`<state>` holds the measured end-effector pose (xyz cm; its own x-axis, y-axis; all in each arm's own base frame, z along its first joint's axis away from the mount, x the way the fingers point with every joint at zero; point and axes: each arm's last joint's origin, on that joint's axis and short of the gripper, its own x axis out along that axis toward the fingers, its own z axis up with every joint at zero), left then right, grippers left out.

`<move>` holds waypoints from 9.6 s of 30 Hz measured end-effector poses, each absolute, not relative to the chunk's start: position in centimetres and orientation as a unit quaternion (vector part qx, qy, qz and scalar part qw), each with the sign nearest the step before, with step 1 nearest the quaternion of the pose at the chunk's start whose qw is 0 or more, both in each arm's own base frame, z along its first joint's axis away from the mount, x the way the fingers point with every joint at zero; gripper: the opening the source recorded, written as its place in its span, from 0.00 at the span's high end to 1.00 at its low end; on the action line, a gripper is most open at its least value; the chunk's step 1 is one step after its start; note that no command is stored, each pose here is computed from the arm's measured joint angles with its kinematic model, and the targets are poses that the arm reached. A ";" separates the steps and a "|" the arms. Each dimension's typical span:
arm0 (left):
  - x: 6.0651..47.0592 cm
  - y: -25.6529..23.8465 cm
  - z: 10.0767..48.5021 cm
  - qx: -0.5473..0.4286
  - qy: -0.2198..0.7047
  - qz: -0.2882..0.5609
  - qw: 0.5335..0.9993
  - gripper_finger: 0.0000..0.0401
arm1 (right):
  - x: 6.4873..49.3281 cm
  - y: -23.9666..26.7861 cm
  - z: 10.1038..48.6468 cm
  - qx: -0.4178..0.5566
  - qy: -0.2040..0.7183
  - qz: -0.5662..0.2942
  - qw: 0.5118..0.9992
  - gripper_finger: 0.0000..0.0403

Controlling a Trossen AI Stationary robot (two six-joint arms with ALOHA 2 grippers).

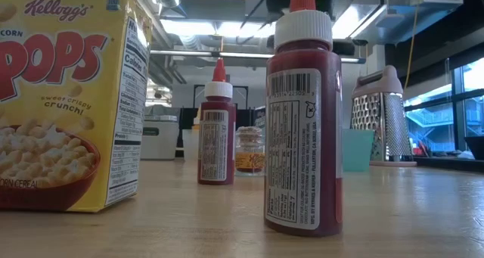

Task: Pick & Place Kitchen Items
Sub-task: Put the pink food coloring bottle into the transparent bin

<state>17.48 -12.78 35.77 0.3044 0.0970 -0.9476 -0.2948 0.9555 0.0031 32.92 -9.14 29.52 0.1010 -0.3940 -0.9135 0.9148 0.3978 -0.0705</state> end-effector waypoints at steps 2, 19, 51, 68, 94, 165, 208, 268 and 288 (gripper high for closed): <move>17.5 -12.8 35.8 -0.086 0.577 0.122 0.803 0.18 | 32.9 -8.7 30.5 0.270 0.473 -0.475 0.692 0.41; 17.5 -12.8 35.8 -0.086 0.577 0.122 0.803 0.18 | 33.1 -1.4 38.2 0.196 0.415 -0.424 0.781 0.41; 17.6 -12.8 35.8 -0.082 0.564 0.127 0.812 0.18 | 24.2 19.6 45.1 0.137 0.436 -0.029 0.889 0.41; 23.1 -13.3 36.3 -0.107 0.358 0.181 0.910 0.18 | 22.5 20.4 44.6 -0.012 0.453 0.009 0.891 0.41; 15.2 -14.6 35.5 0.009 0.625 0.025 0.780 0.20 | 24.8 20.9 44.2 0.009 0.397 -0.045 0.917 0.41; 10.4 -11.2 19.0 0.138 0.575 -0.140 0.794 0.20 | 34.9 22.1 42.7 0.209 0.251 -0.028 0.945 0.41; 13.4 -9.5 22.9 -0.025 0.673 0.007 0.739 0.64 | 30.5 20.7 44.9 0.019 0.308 0.057 0.950 0.41; 36.2 16.2 28.9 -0.080 0.571 0.224 0.786 0.64 | 20.9 17.5 47.1 -0.103 0.369 -0.036 0.923 0.41; 35.5 17.5 28.3 -0.194 0.525 0.359 0.746 0.64 | 20.9 15.8 47.8 -0.117 0.368 -0.034 0.922 0.41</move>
